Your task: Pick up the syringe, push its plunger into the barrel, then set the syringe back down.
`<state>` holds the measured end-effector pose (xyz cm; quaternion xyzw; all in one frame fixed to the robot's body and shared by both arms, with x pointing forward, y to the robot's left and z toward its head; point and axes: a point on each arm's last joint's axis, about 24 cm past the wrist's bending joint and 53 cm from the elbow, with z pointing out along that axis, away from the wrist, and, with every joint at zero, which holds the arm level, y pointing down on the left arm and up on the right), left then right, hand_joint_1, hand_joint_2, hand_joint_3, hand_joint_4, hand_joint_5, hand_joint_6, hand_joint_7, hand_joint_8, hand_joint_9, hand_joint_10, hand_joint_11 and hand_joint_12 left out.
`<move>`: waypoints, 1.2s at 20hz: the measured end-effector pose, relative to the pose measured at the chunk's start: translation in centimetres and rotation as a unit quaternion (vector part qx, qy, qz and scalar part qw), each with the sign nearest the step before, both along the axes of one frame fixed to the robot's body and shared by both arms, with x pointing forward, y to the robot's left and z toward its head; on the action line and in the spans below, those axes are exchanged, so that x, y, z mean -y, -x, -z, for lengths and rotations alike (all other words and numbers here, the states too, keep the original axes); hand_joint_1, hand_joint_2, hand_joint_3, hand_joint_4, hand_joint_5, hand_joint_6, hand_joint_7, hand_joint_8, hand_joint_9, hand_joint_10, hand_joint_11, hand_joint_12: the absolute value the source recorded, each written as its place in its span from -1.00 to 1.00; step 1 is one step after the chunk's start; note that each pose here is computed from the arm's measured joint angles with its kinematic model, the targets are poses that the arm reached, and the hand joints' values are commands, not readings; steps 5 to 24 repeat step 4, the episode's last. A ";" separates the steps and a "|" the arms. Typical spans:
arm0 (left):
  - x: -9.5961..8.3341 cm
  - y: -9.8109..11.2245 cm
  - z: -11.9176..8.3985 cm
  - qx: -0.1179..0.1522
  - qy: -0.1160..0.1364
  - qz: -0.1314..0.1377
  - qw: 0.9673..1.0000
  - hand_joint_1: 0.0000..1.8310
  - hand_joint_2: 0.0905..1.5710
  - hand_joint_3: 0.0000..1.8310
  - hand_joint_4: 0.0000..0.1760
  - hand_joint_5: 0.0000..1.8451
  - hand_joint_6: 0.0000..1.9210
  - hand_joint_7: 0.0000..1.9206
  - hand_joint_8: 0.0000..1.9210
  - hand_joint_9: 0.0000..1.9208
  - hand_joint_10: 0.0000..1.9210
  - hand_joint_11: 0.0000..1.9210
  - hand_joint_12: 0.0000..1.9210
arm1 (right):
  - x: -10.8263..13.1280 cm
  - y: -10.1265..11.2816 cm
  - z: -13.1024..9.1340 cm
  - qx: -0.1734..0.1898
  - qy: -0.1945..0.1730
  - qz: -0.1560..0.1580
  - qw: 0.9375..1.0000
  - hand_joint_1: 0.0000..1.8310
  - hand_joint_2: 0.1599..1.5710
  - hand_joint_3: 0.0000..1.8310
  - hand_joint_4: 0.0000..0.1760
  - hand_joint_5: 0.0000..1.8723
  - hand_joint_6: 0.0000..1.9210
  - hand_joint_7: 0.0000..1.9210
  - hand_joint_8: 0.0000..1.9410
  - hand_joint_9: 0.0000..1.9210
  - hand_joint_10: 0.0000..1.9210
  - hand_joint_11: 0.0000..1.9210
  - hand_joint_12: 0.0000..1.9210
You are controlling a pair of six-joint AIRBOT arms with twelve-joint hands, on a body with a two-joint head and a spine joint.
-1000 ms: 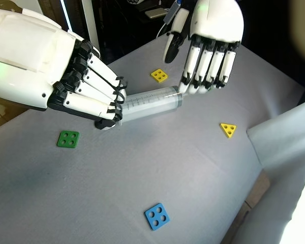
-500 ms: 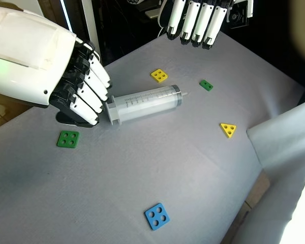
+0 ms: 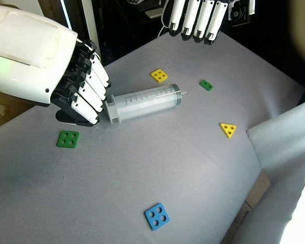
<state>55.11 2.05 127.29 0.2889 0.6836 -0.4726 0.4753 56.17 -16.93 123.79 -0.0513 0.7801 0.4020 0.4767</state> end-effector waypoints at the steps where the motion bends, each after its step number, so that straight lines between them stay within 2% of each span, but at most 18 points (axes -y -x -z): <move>1: 0.0 0.0 0.0 -0.002 0.002 -0.001 1.000 -0.63 1.00 -0.88 -1.00 -0.03 1.00 0.04 1.00 0.03 1.00 0.04 1.00 | 0.0 0.0 0.0 0.000 0.000 0.000 1.000 -0.58 1.00 -0.98 -1.00 0.03 1.00 0.05 1.00 0.01 1.00 0.05 1.00; 4: -0.1 -0.4 -0.1 -0.002 0.003 -0.009 1.000 -0.65 1.00 -0.88 -1.00 -0.03 1.00 0.04 1.00 0.02 1.00 0.03 1.00 | -0.1 0.1 0.0 0.000 0.000 -0.001 1.000 -0.53 0.99 -0.98 -1.00 0.06 1.00 0.09 1.00 0.07 1.00 0.10 1.00; 24: -0.1 -0.4 -0.1 -0.002 0.003 -0.009 1.000 -0.65 1.00 -0.88 -1.00 -0.03 1.00 0.04 1.00 0.02 1.00 0.03 1.00 | -0.1 0.1 0.0 0.000 0.000 -0.001 1.000 -0.53 0.99 -0.98 -1.00 0.06 1.00 0.09 1.00 0.07 1.00 0.10 1.00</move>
